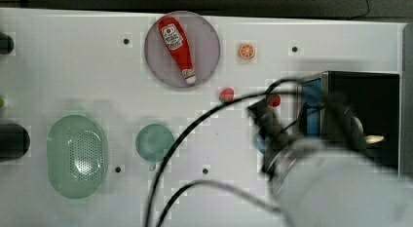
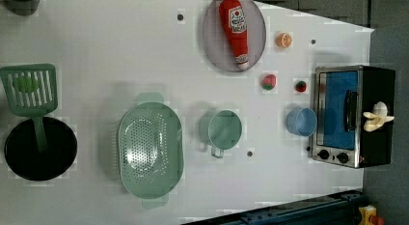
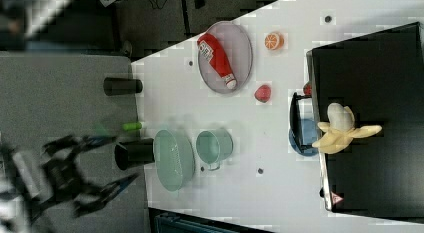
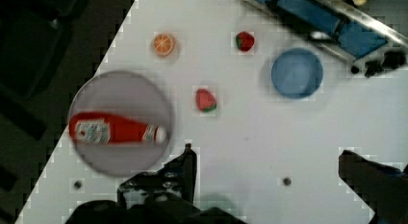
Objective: Pick banana from oven and place on table.
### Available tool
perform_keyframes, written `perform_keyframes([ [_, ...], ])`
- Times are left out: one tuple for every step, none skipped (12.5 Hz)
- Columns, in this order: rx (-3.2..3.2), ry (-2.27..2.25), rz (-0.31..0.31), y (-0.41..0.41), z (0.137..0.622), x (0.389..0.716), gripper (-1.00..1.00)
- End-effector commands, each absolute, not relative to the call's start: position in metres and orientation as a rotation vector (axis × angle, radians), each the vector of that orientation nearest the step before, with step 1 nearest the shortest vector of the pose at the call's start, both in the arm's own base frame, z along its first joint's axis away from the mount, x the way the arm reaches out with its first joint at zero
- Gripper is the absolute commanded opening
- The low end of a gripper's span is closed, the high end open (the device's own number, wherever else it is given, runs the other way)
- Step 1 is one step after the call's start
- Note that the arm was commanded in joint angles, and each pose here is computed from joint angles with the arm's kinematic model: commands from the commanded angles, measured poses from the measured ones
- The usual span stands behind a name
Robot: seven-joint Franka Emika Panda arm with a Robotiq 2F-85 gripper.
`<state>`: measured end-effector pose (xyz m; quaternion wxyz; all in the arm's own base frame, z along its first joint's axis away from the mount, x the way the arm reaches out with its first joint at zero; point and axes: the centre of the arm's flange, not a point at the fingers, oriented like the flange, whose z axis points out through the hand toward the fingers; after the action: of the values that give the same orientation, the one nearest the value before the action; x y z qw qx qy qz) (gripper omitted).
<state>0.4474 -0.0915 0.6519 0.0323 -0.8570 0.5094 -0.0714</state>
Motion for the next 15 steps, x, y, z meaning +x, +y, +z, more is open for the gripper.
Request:
perform_keyframes([
  [-2.671, 1.571, -0.027, -0.176, 0.571, 0.458, 1.00],
  [-2.687, 1.541, -0.039, -0.203, 0.559, 0.460, 1.00],
  [-2.712, 1.502, -0.063, -0.228, 0.547, 0.461, 1.00],
  [-2.742, 1.460, -0.092, -0.252, 0.534, 0.462, 1.00],
  [-2.777, 1.419, -0.122, -0.275, 0.522, 0.462, 1.00],
  [-2.814, 1.382, -0.149, -0.295, 0.510, 0.462, 1.00],
  [-2.846, 1.356, -0.171, -0.314, 0.498, 0.461, 1.00],
  [-2.875, 1.342, -0.177, -0.330, 0.485, 0.459, 1.00],
  [-2.895, 1.336, -0.167, -0.344, 0.471, 0.458, 1.00],
  [-2.898, 1.340, -0.146, -0.356, 0.456, 0.456, 1.00],
  [-2.889, 1.349, -0.121, -0.365, 0.440, 0.455, 1.00],
  [-2.879, 1.359, -0.096, -0.372, 0.424, 0.454, 1.00],
  [-2.875, 1.367, -0.079, -0.380, 0.409, 0.454, 1.00],
  [-2.888, 1.357, -0.073, -0.386, 0.396, 0.454, 1.00],
  [-2.909, 1.342, -0.071, -0.390, 0.384, 0.455, 1.00],
])
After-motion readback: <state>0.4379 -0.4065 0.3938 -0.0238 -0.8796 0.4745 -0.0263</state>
